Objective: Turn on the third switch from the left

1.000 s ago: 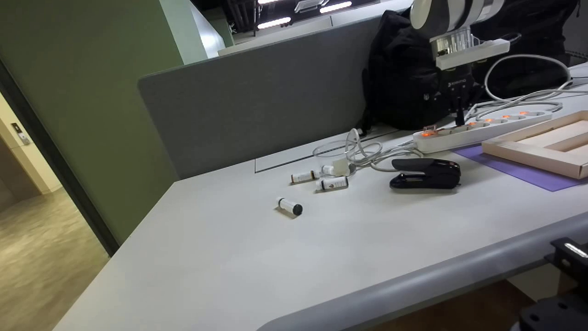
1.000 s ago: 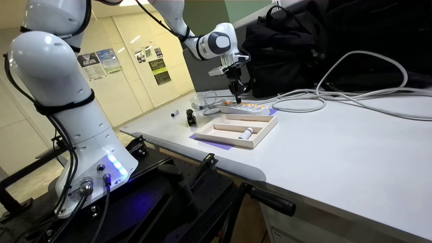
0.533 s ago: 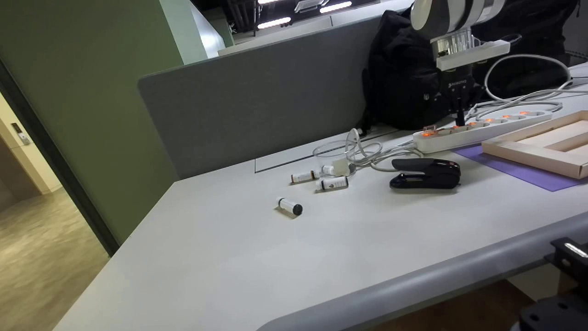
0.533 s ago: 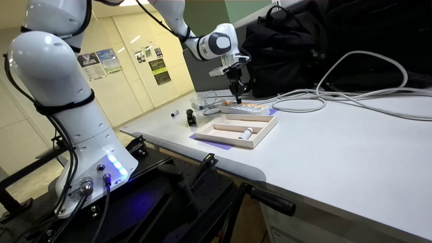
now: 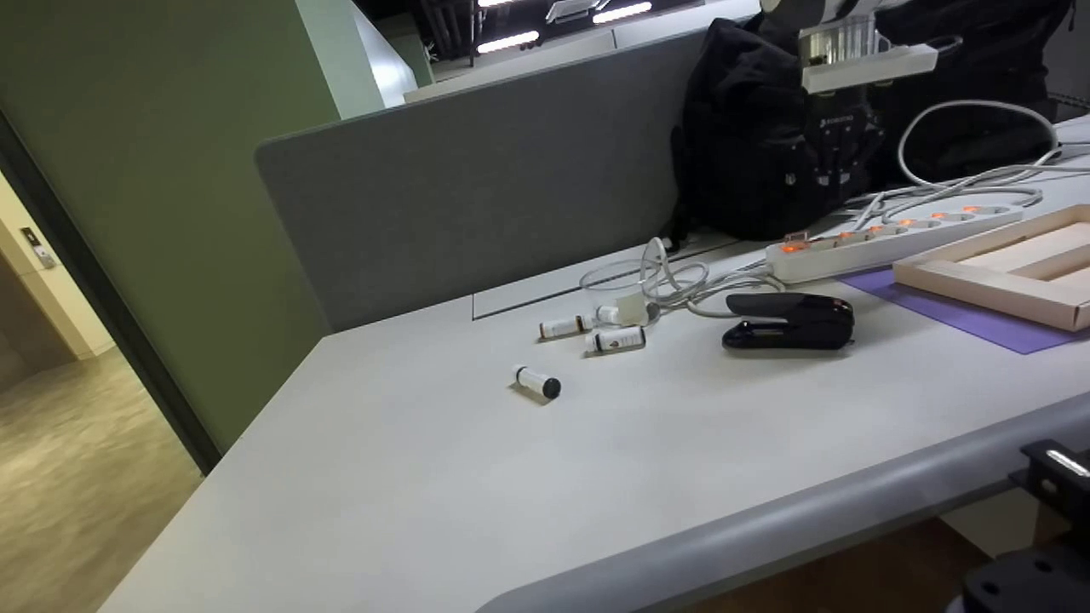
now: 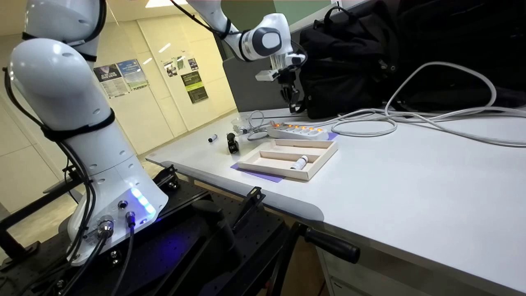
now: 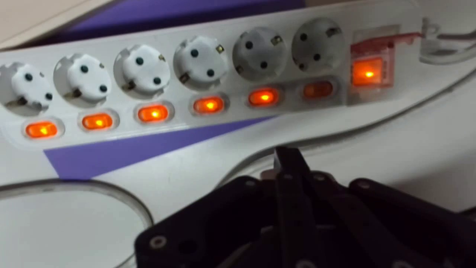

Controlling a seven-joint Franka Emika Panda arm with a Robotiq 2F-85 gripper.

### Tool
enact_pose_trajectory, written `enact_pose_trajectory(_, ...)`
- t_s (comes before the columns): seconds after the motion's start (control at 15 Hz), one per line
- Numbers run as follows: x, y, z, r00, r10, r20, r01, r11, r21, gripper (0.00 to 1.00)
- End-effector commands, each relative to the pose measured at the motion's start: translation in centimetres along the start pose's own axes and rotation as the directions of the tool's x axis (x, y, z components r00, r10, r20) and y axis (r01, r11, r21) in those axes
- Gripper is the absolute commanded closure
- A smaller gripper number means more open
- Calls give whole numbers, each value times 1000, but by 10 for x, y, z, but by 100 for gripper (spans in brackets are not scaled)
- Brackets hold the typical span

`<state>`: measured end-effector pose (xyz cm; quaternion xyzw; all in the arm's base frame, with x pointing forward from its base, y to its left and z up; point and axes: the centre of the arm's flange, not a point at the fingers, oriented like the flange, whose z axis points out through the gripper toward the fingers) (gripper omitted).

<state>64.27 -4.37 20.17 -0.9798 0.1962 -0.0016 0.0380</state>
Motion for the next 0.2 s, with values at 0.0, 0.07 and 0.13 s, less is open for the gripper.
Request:
enact_pose_trajectory(0.0,-13,9,-76,998,-41,-48,44,998,48,74)
enact_pose_trajectory(0.07,4,1,-41,999,-22,-45,23,999,23,94)
enact_pose_trajectory(0.13,3,3,-59,998,-34,-56,35,999,30,85)
